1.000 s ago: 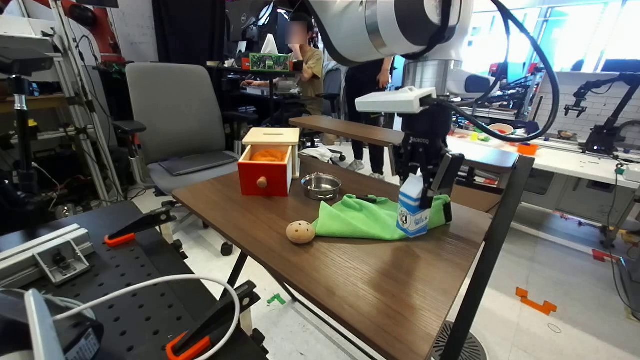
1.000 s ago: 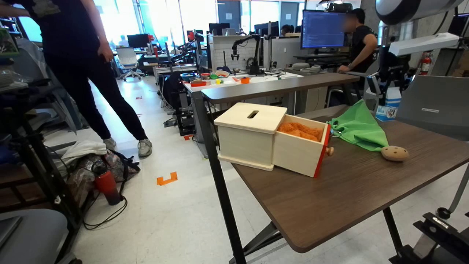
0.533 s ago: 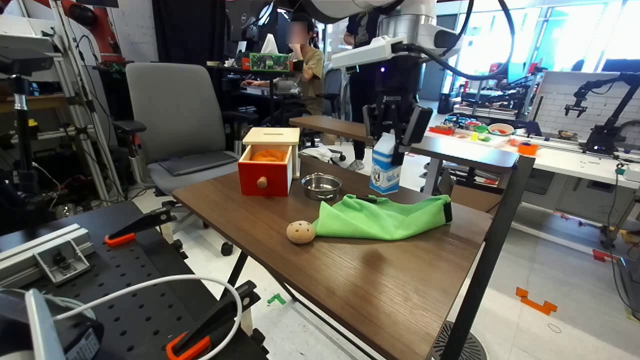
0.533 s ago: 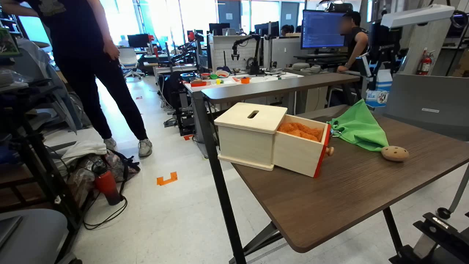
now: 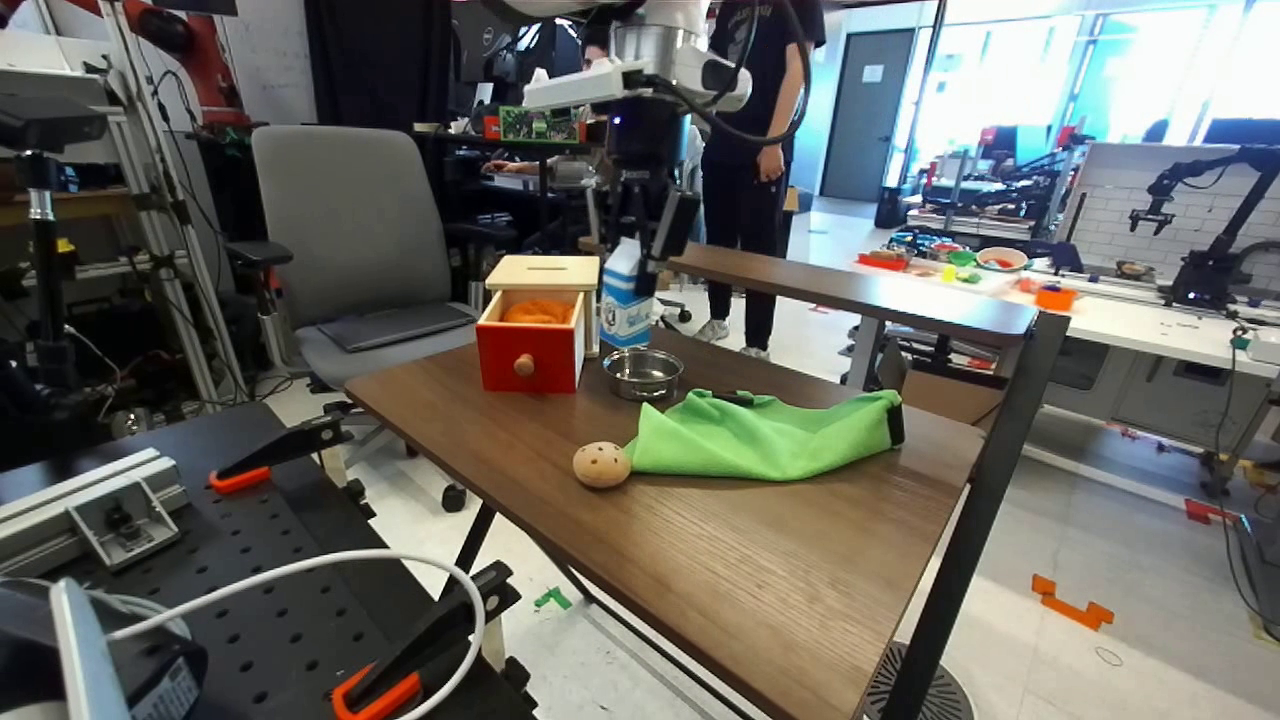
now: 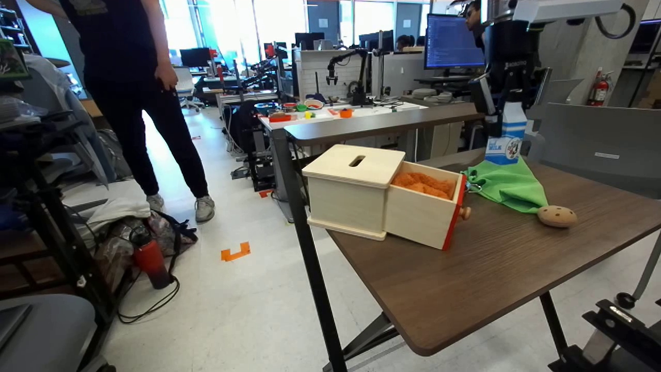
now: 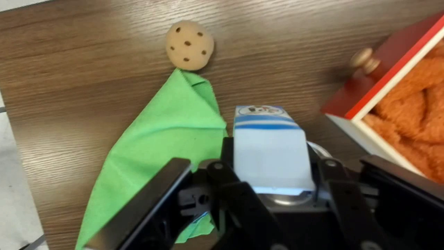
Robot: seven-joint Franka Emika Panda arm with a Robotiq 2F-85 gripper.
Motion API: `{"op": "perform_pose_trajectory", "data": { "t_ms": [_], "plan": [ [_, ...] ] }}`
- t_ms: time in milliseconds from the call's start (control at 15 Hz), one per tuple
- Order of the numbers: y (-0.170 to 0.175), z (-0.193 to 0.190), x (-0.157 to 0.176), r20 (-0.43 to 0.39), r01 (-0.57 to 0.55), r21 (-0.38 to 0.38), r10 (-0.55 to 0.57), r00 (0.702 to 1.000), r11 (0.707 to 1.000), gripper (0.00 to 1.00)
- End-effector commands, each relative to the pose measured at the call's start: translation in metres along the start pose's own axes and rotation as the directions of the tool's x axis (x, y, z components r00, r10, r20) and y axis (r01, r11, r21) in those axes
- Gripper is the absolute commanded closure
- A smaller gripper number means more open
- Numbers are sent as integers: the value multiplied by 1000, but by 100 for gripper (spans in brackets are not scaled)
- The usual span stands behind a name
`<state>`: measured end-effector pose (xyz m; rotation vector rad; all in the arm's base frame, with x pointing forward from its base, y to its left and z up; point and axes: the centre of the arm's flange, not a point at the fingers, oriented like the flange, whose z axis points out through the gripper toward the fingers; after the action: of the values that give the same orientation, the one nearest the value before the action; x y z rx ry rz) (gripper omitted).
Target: Move the milk carton to the left
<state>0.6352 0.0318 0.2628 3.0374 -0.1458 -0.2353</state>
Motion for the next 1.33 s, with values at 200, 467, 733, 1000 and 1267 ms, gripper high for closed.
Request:
{"op": "perform_pose_trajectory", "data": {
  "t_ms": [200, 467, 733, 1000, 1267],
  "plan": [
    [-53, 22, -69, 8, 108, -39, -107, 994, 993, 81],
    [-60, 44, -86, 33, 133, -72, -131, 991, 989, 81],
    [-54, 70, -99, 37, 151, -90, -148, 988, 984, 81],
    [-49, 88, -106, -65, 130, -54, -134, 989, 990, 81],
    [-44, 104, -109, -118, 119, -42, -123, 985, 992, 81]
  ]
}}
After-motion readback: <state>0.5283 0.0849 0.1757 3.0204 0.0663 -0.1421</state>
